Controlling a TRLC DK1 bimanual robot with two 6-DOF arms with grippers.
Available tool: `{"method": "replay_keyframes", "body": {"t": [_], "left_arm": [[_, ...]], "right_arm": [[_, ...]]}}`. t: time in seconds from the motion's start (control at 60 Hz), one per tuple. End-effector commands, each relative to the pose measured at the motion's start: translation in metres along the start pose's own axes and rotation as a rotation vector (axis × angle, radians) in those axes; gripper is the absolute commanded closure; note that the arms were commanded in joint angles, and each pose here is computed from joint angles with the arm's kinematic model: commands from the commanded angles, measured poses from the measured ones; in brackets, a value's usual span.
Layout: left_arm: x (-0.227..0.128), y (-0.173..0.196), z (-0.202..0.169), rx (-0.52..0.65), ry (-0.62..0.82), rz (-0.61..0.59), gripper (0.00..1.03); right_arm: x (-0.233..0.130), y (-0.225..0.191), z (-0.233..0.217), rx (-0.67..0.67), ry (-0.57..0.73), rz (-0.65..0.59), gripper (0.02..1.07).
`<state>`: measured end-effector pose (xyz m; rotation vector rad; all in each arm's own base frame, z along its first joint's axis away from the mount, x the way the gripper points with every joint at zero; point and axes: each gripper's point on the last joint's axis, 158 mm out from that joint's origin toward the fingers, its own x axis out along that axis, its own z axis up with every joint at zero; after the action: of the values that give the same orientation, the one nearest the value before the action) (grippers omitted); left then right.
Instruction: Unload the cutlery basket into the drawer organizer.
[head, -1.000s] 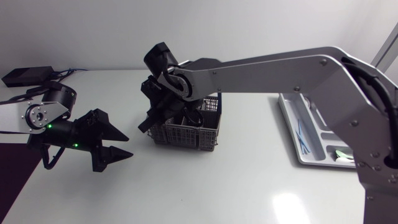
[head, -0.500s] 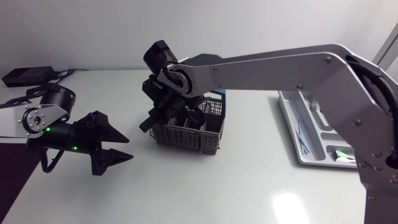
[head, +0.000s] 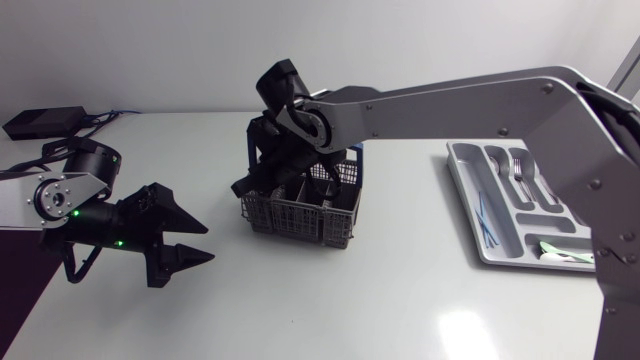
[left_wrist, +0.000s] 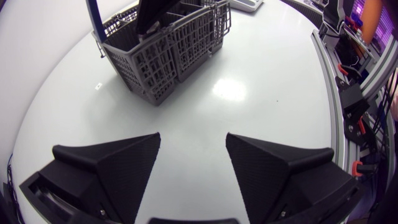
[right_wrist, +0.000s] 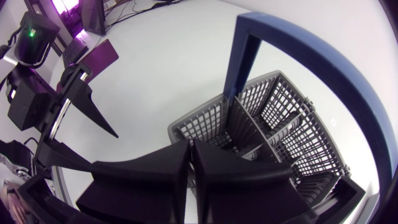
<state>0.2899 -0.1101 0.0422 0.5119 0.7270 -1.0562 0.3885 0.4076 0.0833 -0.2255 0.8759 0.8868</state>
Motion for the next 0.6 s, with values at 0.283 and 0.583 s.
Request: {"method": "replay_keyframes", "body": {"t": [0.283, 0.583], "left_arm": [[0.005, -0.014, -0.003, 0.001, -0.007, -0.030, 0.29], [0.007, -0.019, -0.002, -0.001, -0.007, -0.038, 0.29]], "right_arm": [[-0.012, -0.021, -0.001, 0.241, -0.023, 0.114, 1.01], [-0.020, -0.018, 0.002, 0.365, -0.027, 0.250, 1.01]]}}
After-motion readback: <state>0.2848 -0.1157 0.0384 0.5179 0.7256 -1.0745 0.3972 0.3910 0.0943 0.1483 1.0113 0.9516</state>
